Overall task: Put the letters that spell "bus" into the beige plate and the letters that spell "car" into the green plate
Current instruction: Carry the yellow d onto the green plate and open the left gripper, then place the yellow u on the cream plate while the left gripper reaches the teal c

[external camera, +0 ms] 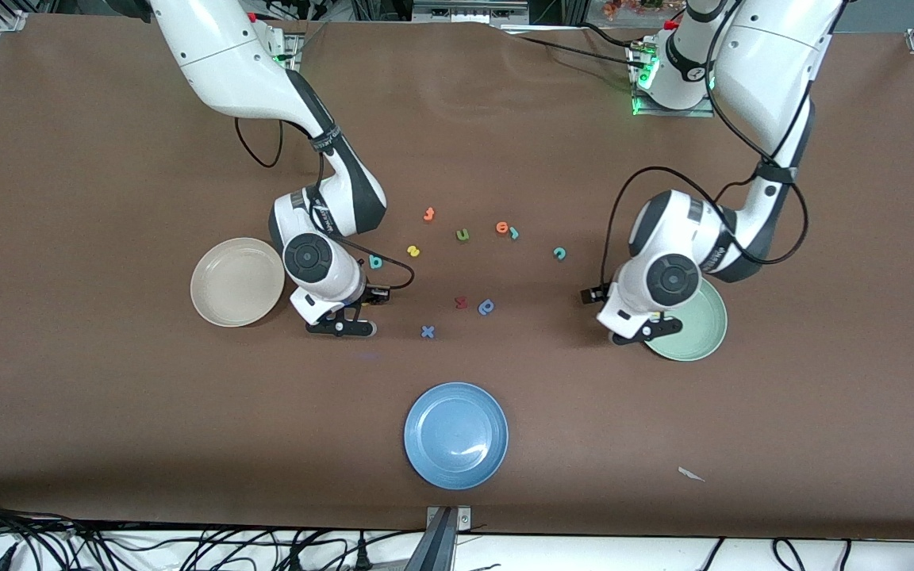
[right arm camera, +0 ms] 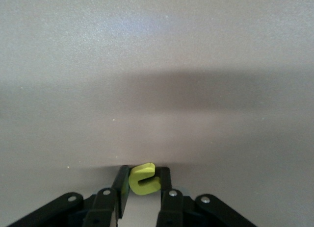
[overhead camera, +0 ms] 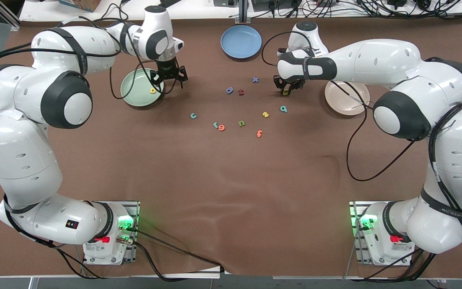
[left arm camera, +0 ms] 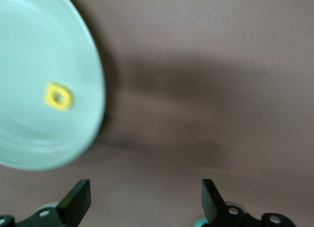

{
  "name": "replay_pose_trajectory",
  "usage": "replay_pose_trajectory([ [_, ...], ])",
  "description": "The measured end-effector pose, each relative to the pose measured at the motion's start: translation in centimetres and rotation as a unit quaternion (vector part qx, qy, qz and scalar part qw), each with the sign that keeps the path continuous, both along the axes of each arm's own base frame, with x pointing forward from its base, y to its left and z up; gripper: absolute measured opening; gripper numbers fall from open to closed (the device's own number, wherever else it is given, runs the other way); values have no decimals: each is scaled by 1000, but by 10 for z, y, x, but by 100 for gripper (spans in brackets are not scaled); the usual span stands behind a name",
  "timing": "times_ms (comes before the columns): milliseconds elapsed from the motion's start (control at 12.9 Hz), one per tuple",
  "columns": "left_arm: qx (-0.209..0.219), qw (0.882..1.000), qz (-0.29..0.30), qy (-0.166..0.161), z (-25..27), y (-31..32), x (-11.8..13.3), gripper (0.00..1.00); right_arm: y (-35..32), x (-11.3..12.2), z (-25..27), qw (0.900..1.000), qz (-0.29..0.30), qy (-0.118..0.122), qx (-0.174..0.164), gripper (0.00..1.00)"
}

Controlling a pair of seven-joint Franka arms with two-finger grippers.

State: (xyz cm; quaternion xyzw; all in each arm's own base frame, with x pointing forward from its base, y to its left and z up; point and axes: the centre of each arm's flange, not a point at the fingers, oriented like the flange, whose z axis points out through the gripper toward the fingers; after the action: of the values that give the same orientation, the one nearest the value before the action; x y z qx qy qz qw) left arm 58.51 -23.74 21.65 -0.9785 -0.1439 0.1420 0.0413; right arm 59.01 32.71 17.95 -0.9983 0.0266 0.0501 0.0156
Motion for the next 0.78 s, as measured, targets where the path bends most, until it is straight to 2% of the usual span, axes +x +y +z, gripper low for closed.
replay_pose_trajectory([
  [311,-5,997,74,-24,-39,-39,-46,98,-26,19,29,999,21,24,-16,30],
  [466,-4,996,86,-21,-51,-44,-62,93,-61,27,49,998,37,32,-25,30],
  [621,-4,996,91,-19,-50,-52,-68,89,-94,17,63,998,56,29,-29,30],
  [777,-5,996,91,-17,-47,-60,-76,89,-133,-5,71,996,87,8,-27,30],
])
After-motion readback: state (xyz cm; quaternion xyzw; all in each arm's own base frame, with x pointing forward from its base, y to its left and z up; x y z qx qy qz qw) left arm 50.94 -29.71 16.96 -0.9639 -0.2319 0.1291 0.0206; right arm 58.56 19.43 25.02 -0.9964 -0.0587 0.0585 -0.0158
